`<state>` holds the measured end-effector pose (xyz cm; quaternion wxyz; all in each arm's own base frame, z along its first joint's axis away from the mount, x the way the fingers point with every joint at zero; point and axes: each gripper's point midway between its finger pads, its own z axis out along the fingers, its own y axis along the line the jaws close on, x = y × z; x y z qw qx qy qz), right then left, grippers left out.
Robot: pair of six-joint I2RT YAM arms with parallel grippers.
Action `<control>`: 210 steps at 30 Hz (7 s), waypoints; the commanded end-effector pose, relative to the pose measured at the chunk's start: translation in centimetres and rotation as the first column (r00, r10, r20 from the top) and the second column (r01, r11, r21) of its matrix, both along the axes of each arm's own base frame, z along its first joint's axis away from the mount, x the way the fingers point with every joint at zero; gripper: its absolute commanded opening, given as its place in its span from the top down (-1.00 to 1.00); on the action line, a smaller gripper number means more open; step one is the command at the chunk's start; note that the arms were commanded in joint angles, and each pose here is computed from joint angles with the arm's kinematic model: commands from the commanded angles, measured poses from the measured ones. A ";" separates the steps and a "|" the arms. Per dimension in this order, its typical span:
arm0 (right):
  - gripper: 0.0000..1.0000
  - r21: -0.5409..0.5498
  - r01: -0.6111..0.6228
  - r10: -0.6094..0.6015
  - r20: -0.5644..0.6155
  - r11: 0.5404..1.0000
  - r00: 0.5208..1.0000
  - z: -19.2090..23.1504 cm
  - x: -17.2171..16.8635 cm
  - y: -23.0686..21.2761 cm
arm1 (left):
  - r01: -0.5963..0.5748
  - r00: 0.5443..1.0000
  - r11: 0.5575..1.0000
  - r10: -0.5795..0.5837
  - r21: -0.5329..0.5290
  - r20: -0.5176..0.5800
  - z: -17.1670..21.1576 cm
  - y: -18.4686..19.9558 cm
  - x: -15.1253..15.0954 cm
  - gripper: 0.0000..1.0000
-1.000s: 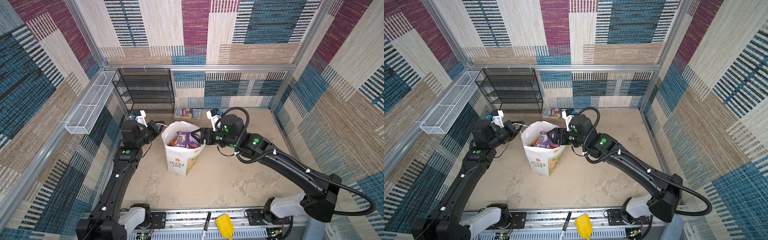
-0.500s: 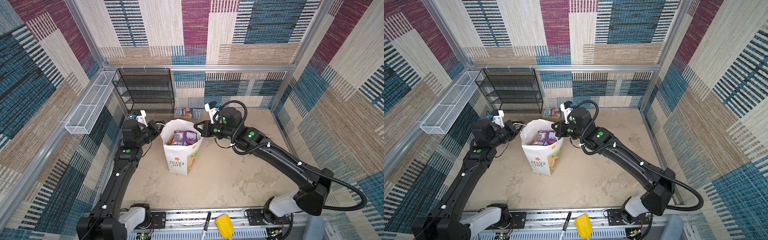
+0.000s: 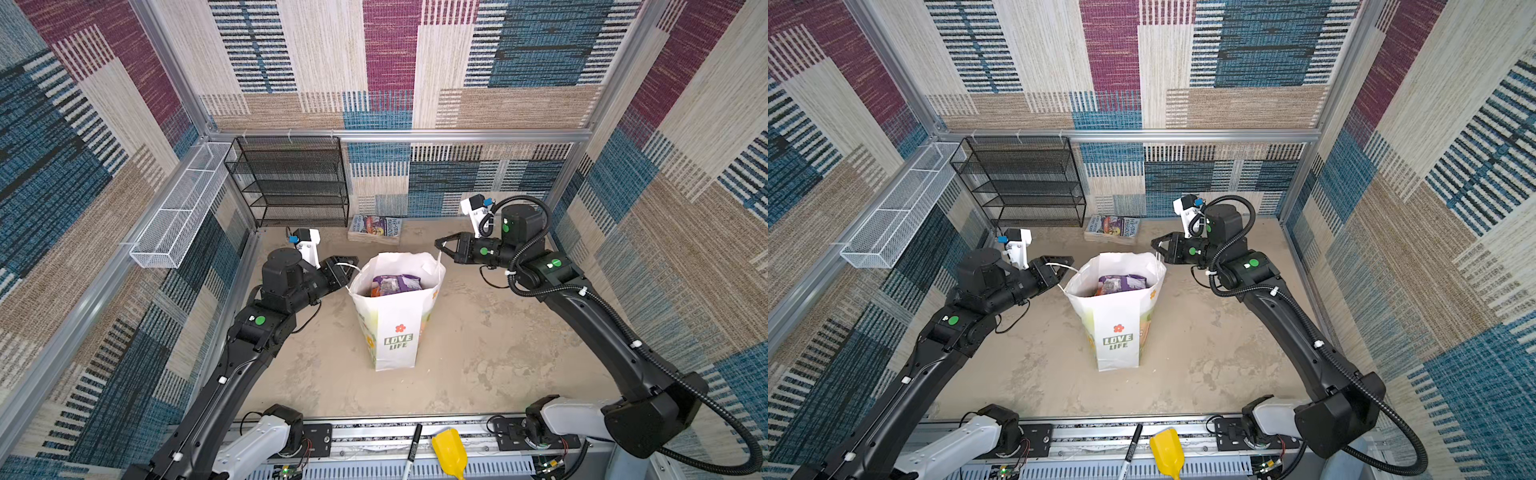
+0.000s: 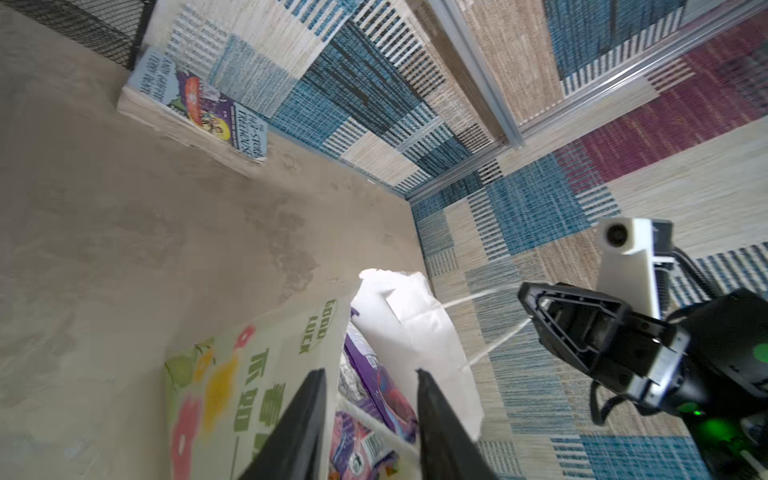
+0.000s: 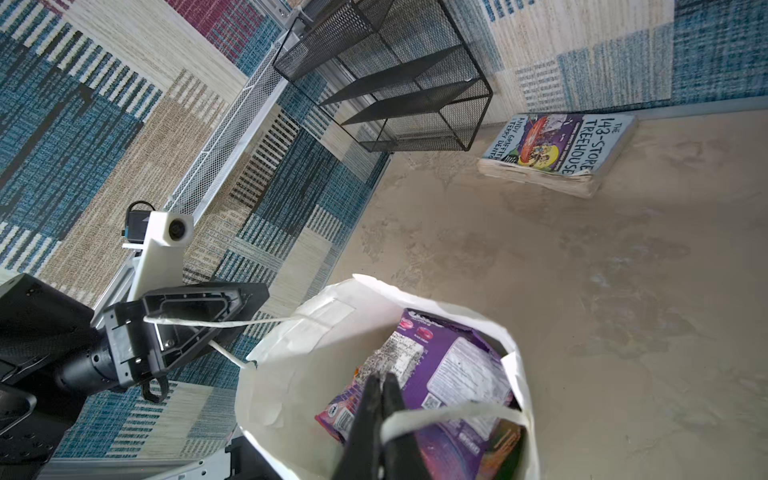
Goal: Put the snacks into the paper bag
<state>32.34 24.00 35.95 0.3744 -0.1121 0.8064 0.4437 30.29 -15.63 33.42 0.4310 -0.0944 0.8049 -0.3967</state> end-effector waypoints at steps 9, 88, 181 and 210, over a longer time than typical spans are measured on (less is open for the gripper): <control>1.00 0.042 -0.096 0.092 0.096 0.994 0.991 1.6 -2.1 0.4 | -0.018 0.983 0.927 0.085 0.375 -0.162 -5.9 3.9 -1.3 -0.57; 1.00 0.145 -0.076 0.069 0.048 0.987 0.996 1.1 2.0 2.4 | -0.227 0.921 0.934 0.113 0.276 0.374 -6.0 0.3 6.5 -0.98; 0.79 0.112 -0.001 -0.012 0.114 0.994 0.993 4.4 0.6 0.3 | -0.018 0.979 0.973 -0.030 0.231 0.202 -0.4 -2.5 4.5 1.00; -0.99 -0.005 0.759 -0.698 0.390 0.651 0.601 10.7 1.4 -15.9 | -0.398 0.917 0.835 0.350 0.379 0.192 3.7 10.4 -1.4 -0.99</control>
